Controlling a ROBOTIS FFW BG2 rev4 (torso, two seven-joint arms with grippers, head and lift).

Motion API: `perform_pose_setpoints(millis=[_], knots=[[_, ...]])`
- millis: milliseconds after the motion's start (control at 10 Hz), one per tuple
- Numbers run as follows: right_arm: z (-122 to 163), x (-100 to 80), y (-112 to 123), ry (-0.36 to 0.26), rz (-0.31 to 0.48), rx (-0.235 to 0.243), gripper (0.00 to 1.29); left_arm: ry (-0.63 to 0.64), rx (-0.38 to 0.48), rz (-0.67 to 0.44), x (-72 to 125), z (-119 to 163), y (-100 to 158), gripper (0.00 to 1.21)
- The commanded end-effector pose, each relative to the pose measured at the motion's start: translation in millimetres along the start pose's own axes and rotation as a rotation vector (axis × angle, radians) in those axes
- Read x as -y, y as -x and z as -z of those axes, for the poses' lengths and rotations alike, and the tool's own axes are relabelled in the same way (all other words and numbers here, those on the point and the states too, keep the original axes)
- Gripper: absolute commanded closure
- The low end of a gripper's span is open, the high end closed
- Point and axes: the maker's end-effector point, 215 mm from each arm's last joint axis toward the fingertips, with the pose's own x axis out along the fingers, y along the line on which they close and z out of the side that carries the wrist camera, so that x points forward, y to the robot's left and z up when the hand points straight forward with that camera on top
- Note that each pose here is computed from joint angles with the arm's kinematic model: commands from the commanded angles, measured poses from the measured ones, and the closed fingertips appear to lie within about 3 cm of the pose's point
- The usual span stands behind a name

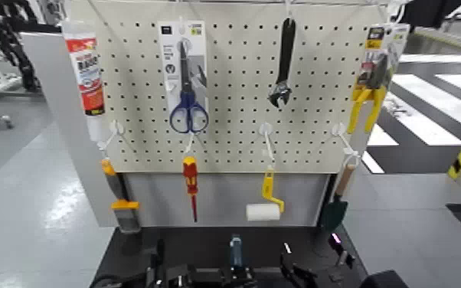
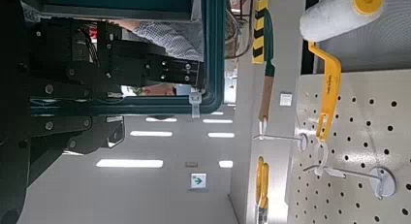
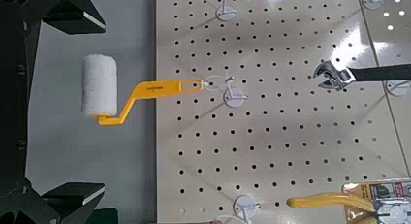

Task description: Place the crate on the table.

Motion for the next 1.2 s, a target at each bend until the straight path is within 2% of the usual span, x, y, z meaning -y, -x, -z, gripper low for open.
perform_pose_setpoints(millis=[100, 600, 1200], knots=[[0, 0.2, 0, -0.001, 0.0, 0.001, 0.15, -0.001, 0.003, -0.004, -0.4, -3, 1, 1.17], [0, -0.1, 0, -0.001, 0.001, 0.005, 0.15, -0.004, 0.013, -0.027, -4.5, -17, 3, 1.17], [0, -0.4, 0, -0.003, 0.001, 0.006, 0.15, -0.031, 0.014, -0.103, -17.3, -48, 15, 1.18]])
